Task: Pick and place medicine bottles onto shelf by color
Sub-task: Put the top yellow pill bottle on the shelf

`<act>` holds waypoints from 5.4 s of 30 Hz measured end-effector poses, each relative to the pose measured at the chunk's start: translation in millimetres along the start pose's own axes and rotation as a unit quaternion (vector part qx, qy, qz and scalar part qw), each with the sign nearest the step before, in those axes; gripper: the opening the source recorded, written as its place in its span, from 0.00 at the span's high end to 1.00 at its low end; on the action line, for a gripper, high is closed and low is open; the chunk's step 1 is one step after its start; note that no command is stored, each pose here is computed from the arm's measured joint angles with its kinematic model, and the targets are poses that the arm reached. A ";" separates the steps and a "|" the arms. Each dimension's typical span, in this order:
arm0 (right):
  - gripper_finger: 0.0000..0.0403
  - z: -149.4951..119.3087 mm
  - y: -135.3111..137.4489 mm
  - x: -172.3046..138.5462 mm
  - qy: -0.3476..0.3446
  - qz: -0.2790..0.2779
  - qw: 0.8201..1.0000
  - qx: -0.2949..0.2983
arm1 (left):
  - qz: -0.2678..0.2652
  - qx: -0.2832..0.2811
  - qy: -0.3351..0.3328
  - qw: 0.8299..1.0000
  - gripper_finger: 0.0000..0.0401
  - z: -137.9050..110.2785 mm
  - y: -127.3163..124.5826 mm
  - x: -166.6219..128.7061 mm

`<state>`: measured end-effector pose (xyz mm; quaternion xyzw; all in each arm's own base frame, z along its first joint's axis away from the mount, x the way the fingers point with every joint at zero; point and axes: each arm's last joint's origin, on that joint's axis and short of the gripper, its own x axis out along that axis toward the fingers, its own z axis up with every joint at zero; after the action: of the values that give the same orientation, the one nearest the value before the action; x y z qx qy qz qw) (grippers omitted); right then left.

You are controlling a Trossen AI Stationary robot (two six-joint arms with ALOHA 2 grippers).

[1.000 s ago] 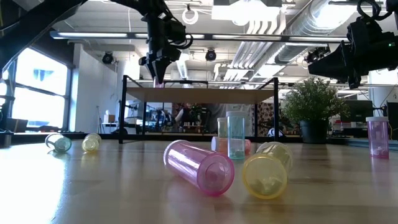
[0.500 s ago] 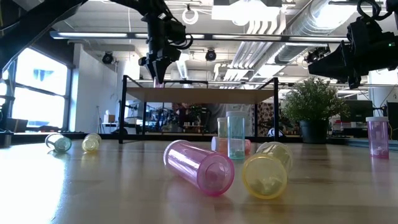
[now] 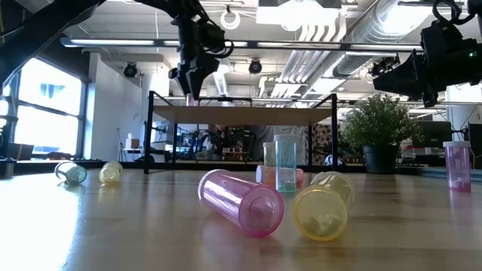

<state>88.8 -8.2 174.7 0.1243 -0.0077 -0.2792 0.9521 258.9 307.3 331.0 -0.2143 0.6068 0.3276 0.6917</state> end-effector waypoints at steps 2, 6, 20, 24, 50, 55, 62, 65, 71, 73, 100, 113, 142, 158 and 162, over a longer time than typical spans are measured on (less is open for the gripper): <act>0.82 1.2 0.4 0.0 -0.005 0.001 1.000 0.006 | -0.003 0.000 -0.009 1.000 0.52 0.7 -0.4 -4.6; 0.82 4.3 1.2 -0.1 -0.019 0.006 0.999 0.030 | -0.001 -0.001 -0.037 0.999 0.51 2.6 0.0 -18.8; 0.82 27.2 6.8 -3.5 -0.113 0.057 0.990 0.058 | -0.025 0.026 -0.125 0.991 0.52 -15.1 -22.6 -75.5; 0.81 33.9 7.3 -5.3 -0.130 0.060 0.988 0.065 | -0.036 0.044 -0.172 0.984 0.52 -20.8 -39.4 -95.2; 0.58 145.8 32.4 -16.1 0.028 0.036 0.997 -0.066 | -0.141 0.161 -0.251 0.944 0.56 -48.8 -166.8 -133.1; 0.58 160.7 39.6 -12.8 0.052 0.032 0.995 -0.084 | -0.159 0.169 -0.268 0.935 0.56 -53.5 -185.5 -138.3; 0.58 176.8 45.4 -11.3 0.073 0.023 0.992 -0.101 | -0.152 0.173 -0.259 0.938 0.56 -63.8 -210.1 -133.1; 0.58 180.7 46.7 -11.1 0.071 0.023 0.992 -0.099 | -0.142 0.167 -0.229 0.949 0.56 -72.2 -217.3 -118.5; 0.58 181.7 46.8 -11.3 0.070 0.024 0.993 -0.097 | -0.162 0.161 -0.235 0.945 0.56 -92.5 -229.3 -99.4; 0.58 181.5 47.0 -11.2 0.071 0.025 0.993 -0.086 | -0.172 0.151 -0.242 0.943 0.56 -101.7 -229.0 -92.6; 0.58 154.6 90.1 41.4 0.175 0.096 0.979 -0.040 | -0.247 0.053 -0.390 0.885 0.56 -215.2 -160.6 -44.0; 0.58 134.5 113.3 89.0 0.203 0.133 0.970 -0.012 | -0.245 0.091 -0.447 0.856 0.56 -239.6 -139.0 -53.8; 0.58 79.3 155.6 178.1 0.376 0.138 0.898 -0.181 | -0.263 0.082 -0.429 0.861 0.45 -245.7 -115.3 -55.5; 0.56 22.6 152.8 205.5 0.460 0.114 0.860 -0.188 | -0.261 0.094 -0.430 0.859 0.44 -245.8 -115.6 -55.5; 0.52 18.5 150.1 209.0 0.456 0.085 0.864 -0.196 | -0.261 0.094 -0.430 0.859 0.44 -245.7 -115.6 -55.5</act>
<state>343.1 -2.0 217.3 0.0473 0.4718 -0.1050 0.8742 166.9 45.8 331.4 -0.1371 0.1987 0.1358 0.9609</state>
